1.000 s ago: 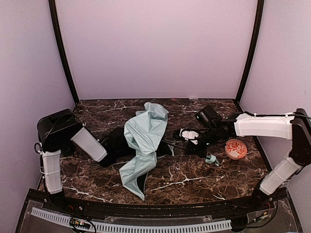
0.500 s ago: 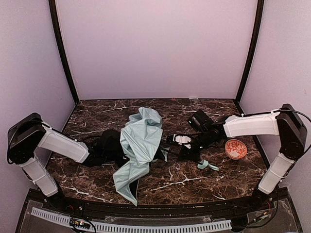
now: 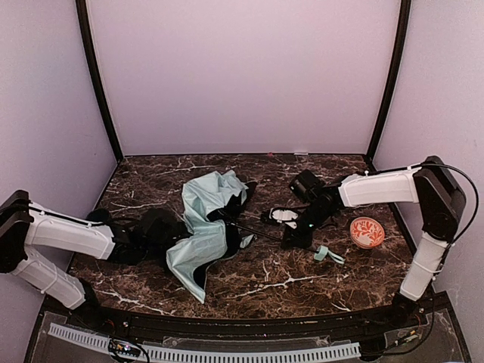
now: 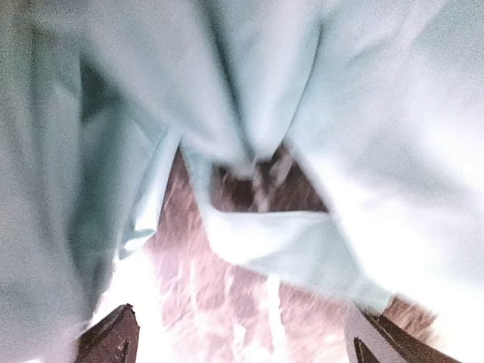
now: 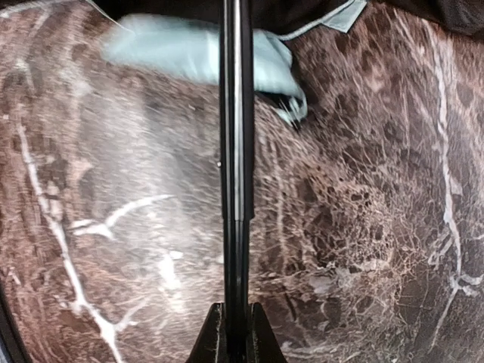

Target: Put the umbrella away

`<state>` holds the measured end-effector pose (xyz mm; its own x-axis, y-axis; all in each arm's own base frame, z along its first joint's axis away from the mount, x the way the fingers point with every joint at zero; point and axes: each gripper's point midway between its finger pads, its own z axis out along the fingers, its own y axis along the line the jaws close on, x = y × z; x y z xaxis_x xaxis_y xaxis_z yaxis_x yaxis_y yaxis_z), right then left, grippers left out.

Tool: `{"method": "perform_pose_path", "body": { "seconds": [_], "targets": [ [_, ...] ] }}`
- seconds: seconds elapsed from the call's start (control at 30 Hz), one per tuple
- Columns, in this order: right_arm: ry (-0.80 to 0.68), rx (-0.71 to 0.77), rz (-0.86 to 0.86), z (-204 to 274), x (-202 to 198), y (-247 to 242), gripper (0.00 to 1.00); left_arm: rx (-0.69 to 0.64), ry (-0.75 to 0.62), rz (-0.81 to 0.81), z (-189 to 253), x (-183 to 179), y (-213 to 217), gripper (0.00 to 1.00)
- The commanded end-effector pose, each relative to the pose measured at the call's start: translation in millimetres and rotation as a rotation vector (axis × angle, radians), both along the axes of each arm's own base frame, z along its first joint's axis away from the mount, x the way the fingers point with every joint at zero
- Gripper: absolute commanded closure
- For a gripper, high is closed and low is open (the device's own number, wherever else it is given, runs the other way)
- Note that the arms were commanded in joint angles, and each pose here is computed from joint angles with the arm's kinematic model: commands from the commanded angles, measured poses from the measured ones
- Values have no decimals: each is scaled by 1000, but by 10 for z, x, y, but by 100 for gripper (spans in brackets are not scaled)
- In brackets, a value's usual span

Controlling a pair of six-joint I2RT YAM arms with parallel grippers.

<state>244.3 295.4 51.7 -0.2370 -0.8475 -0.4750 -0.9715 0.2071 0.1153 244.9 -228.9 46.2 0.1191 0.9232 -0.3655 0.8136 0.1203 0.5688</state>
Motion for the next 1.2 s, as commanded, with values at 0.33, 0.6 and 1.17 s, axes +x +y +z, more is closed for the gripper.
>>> {"method": "perform_pose_path", "body": {
  "seconds": [0.33, 0.6, 1.17],
  "targets": [
    [-39, -110, -50, -185, 153, -197, 100, 199, 115, 52, 173, -393, 177, 1],
    [-80, -145, -76, -256, 243, -238, 88, 318, 208, 199, 514, -607, 307, 1],
    [-288, 634, -122, 2344, 356, 583, 0, -108, 88, 123, 983, -420, -344, 2]
  ]
}}
